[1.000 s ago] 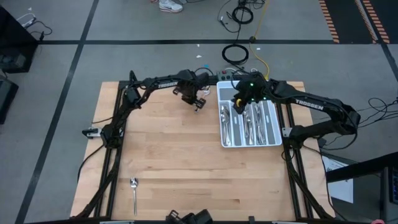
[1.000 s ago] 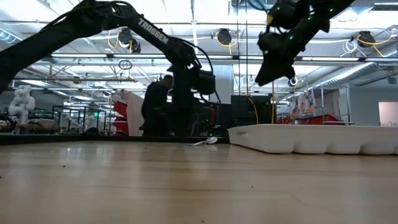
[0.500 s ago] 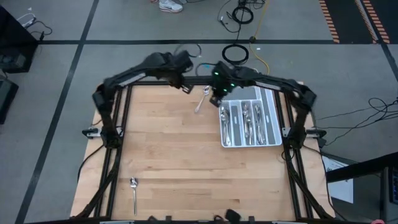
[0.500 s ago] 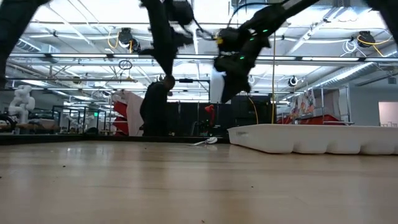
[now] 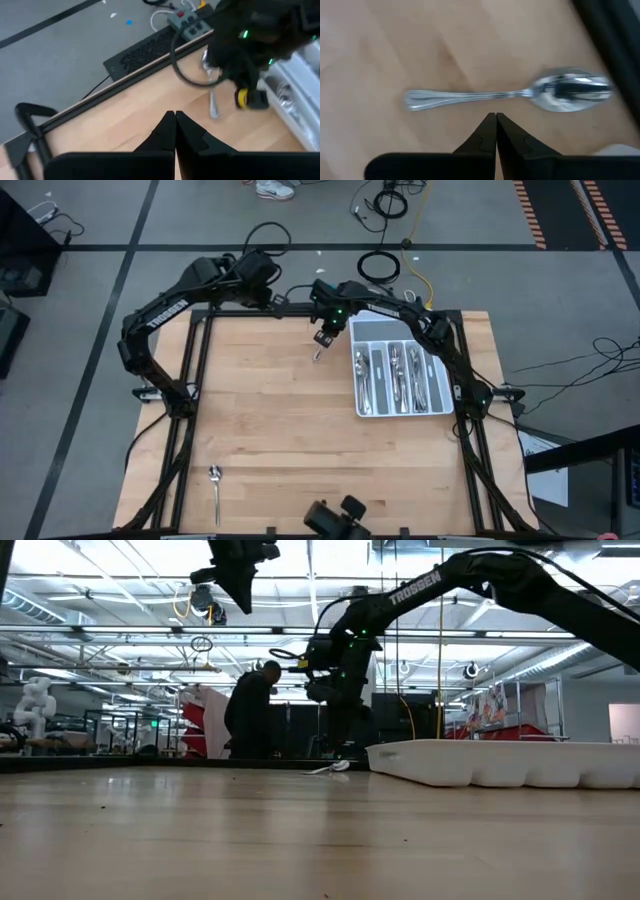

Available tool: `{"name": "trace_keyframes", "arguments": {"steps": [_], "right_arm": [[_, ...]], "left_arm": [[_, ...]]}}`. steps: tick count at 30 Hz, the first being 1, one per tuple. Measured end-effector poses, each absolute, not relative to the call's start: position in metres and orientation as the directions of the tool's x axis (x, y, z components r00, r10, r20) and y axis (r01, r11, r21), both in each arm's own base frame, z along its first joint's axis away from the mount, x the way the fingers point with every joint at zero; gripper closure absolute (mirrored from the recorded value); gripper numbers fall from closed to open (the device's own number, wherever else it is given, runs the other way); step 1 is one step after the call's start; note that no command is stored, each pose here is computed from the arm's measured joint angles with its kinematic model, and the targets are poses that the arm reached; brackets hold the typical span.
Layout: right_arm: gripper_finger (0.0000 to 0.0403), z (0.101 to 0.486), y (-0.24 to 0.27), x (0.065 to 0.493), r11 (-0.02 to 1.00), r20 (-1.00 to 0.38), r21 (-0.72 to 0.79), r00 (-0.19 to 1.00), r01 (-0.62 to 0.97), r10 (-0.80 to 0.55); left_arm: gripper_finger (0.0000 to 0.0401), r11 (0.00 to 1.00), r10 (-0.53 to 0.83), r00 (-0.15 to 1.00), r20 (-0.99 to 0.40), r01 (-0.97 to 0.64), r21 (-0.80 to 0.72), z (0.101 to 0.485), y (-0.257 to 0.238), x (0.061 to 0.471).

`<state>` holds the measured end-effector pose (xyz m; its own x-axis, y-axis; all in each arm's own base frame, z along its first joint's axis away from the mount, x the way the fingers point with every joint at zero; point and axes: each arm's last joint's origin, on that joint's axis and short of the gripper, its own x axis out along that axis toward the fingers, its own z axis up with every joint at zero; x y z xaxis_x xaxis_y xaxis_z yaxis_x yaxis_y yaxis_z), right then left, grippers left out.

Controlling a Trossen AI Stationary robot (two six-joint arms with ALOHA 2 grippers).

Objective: Sort silverware
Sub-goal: Put the silver spoon into the white silverware tray

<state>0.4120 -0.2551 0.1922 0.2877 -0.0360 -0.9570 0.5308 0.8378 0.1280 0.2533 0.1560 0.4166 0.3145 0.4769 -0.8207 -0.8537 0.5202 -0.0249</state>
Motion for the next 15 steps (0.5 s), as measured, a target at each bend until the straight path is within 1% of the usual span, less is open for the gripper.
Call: {"name": "trace_keyframes", "arguments": {"steps": [5,8,10,15], "right_arm": [[0.0403,0.184,-0.270,0.405,0.816,-0.973,0.079,0.222,0.573,-0.061],[0.0403,0.177,-0.274,0.399,0.813,-0.985,0.006,0.142,0.583,-0.094],[0.0403,0.176,-0.277,0.396,0.814,-0.988,-0.019,0.115,0.580,-0.105],[0.0403,0.178,-0.287,0.392,0.810,-0.981,-0.035,0.133,0.586,-0.138]], "left_arm": [[0.0401,0.520,0.475,0.245,-0.845,-0.853,0.045,0.414,0.154,0.248],[0.0401,0.518,0.483,0.233,-0.844,-0.853,0.061,0.413,0.154,0.247],[0.0401,0.519,0.484,0.233,-0.844,-0.852,0.062,0.414,0.154,0.247],[0.0401,0.533,0.485,0.233,-0.843,-0.843,0.074,0.414,0.155,0.247]]}}
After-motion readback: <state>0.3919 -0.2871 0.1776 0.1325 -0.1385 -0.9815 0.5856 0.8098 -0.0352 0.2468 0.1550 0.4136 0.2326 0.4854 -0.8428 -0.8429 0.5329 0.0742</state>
